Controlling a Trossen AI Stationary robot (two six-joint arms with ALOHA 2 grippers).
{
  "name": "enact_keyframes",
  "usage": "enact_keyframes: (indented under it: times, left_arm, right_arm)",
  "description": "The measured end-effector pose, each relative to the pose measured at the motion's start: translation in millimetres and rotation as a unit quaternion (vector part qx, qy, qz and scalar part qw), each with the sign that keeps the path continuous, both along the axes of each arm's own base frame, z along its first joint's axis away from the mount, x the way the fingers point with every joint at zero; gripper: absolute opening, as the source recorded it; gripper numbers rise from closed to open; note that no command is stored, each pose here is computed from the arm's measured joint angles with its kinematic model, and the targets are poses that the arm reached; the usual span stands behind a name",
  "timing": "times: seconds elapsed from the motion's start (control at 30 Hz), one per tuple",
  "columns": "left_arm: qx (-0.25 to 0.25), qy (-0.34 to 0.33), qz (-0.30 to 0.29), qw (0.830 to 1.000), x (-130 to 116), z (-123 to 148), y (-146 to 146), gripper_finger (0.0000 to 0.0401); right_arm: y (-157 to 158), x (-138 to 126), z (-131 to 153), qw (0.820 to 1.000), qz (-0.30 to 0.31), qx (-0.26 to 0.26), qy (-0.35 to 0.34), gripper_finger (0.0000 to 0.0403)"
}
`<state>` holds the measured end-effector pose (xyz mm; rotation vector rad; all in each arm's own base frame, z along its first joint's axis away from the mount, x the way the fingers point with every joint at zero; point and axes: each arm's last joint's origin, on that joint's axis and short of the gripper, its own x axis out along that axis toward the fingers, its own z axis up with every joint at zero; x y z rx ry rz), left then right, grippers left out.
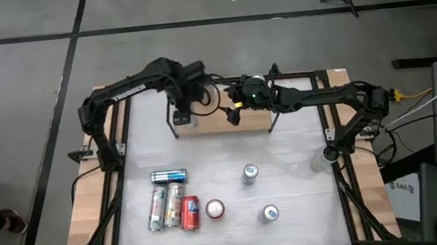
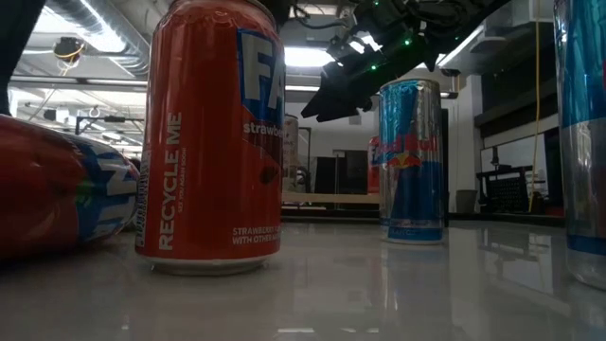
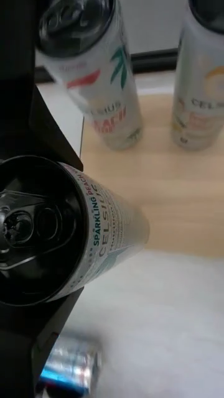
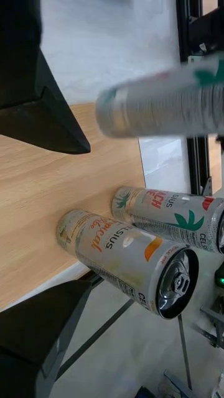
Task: Place canned beverage on shelf
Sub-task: Put the left white pink soda can on the shelf aligned with the other white pink soda can
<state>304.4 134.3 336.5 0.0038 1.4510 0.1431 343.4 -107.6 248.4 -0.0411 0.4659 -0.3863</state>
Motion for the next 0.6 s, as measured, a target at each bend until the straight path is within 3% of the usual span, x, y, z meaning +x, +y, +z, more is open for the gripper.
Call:
enact_keyframes:
  times: [0.6]
  left_arm:
    - [0.031,0.016,-0.012,0.999,-9,-6,34,0.0247]
  right_arm:
    - [0,0,0,1.0,0.0,0.0,0.0,0.0346]
